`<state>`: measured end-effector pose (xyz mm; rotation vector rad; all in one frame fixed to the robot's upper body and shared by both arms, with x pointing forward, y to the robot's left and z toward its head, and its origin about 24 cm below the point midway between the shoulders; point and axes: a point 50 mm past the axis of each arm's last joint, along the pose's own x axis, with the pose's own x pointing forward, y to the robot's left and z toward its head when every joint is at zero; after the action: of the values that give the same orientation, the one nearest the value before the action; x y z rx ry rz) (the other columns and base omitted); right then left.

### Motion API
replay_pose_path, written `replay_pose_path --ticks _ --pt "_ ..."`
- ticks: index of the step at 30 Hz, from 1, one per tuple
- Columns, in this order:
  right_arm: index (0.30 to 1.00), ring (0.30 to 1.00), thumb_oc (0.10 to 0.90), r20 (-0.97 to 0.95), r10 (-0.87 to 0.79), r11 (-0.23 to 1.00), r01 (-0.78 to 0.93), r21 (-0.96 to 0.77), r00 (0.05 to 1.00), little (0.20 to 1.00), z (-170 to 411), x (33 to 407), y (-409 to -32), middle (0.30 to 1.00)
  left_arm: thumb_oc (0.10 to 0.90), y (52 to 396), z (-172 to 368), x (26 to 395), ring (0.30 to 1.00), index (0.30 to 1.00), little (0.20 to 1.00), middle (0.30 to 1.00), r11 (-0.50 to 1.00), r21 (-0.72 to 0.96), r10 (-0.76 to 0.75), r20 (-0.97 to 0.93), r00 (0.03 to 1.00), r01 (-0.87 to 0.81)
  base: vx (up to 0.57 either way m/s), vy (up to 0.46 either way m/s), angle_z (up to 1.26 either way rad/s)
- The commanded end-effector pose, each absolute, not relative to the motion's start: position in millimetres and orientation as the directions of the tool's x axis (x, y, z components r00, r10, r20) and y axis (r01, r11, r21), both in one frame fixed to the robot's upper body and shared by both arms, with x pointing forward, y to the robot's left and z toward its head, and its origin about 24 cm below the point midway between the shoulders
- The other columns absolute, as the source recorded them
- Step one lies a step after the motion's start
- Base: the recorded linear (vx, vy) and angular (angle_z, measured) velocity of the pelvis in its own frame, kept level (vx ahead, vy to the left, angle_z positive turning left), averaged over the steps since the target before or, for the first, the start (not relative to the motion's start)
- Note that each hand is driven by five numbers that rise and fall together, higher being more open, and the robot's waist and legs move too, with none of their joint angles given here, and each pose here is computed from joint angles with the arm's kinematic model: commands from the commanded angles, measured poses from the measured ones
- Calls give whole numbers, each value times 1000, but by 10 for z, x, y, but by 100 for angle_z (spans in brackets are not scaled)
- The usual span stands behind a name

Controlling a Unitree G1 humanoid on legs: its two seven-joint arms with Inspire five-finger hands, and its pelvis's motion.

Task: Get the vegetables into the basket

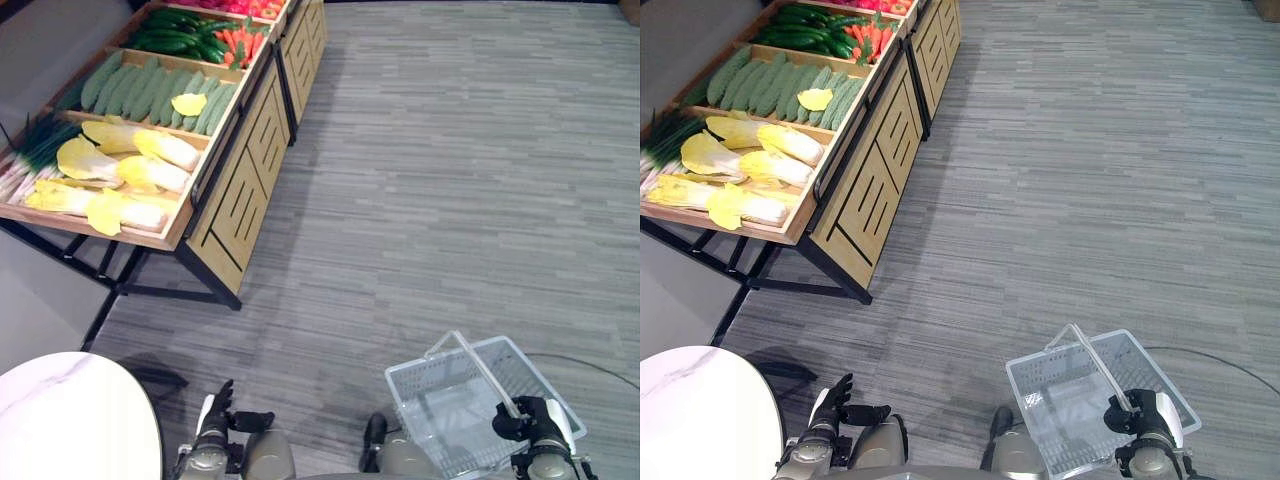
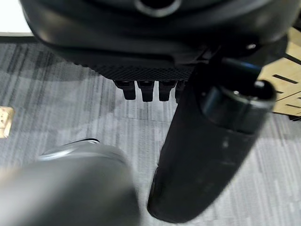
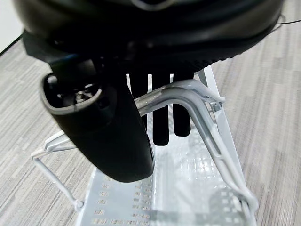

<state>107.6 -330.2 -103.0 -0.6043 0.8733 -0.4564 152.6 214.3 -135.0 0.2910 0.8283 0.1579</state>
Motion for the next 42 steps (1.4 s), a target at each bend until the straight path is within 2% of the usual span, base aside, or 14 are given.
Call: replay_pose_path --ticks 1,15,25,30,42 --pt "300 300 400 -383 -649 670 256 -697 657 300 -694 1330 -3538 300 900 2305 -1210 1697 1000 1000 1000 1000 923 382 290 -624 726 -41 395 112 33" --pt "300 300 400 -395 -571 727 219 -651 720 300 -761 1570 -3245 300 900 2602 -1040 1843 1000 1000 1000 1000 886 458 353 -554 754 -78 213 184 -27" --pt "300 300 400 -427 -549 747 193 -635 718 300 -829 1600 -3145 300 900 2605 -1041 1840 1000 1000 1000 1000 890 447 356 -557 750 -90 141 113 -4" --pt "300 300 400 -410 -551 740 198 -642 727 300 -796 1636 -3162 300 900 2552 -1090 1806 1000 1000 1000 1000 893 446 335 -580 742 -55 223 -80 28" --pt "300 300 400 -463 -558 739 159 -654 688 300 -870 1428 -3253 300 900 2496 -1192 1669 1000 1000 1000 1000 906 419 336 -626 704 -61 224 -186 42"
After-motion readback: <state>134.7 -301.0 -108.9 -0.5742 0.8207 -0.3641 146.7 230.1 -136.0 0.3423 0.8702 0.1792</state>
